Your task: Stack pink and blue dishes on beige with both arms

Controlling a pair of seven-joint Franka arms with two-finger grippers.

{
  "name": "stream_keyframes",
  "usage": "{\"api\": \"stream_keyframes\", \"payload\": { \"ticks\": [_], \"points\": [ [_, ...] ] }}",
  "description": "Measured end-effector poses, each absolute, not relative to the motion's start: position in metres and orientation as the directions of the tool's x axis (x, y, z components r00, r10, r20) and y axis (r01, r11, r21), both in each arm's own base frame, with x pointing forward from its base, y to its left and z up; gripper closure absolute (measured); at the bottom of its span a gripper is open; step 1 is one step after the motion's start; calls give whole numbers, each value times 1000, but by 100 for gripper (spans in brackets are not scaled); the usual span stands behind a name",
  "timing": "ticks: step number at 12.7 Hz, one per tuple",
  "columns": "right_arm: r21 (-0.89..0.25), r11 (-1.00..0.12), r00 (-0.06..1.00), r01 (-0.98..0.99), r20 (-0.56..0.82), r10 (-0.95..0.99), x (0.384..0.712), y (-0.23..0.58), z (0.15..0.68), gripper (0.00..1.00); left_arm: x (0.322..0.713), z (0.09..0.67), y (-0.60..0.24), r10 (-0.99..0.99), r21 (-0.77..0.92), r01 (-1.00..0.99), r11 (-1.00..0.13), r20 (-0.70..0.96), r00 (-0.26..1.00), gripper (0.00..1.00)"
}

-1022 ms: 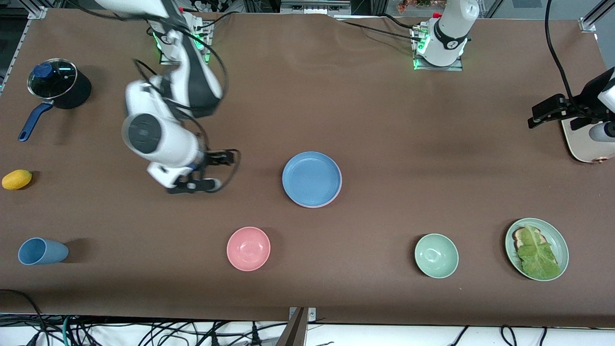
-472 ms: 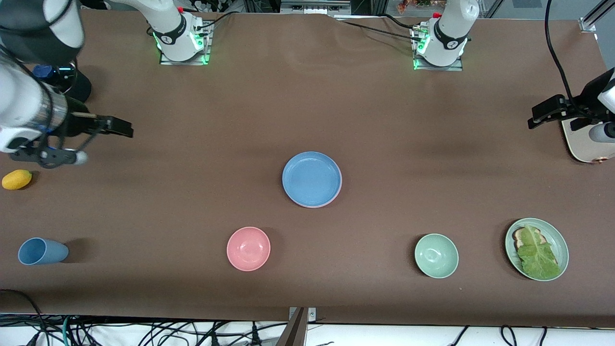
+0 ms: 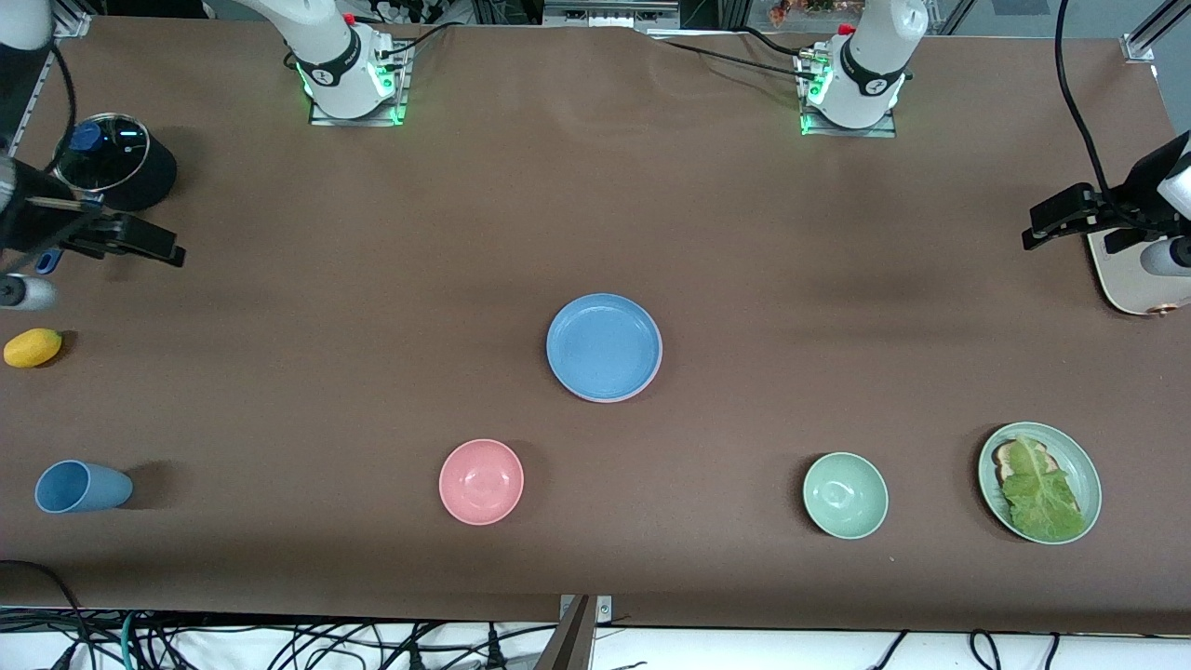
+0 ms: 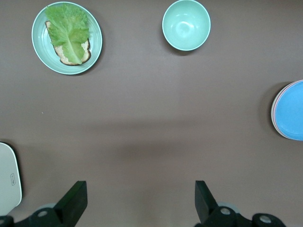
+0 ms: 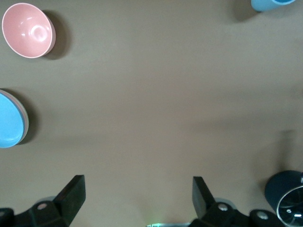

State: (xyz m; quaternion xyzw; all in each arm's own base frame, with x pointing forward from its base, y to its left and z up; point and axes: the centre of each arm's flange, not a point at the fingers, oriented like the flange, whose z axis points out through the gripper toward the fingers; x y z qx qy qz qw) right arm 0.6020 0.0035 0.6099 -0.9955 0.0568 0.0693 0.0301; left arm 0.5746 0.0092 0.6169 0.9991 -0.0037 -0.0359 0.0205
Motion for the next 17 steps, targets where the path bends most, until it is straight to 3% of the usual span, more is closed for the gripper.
{"api": "stream_keyframes", "payload": {
  "ticks": [7, 17],
  "points": [
    [20, -993, 992, -112, -55, -113, 530, 13, 609, 0, 575, 616, 9, -9, 41, -6, -999, -72, 997, 0],
    [17, -989, 988, -149, -50, -149, 532, -10, 599, 0, 575, 616, 9, -8, 45, -5, -999, -72, 997, 0]
  ]
}}
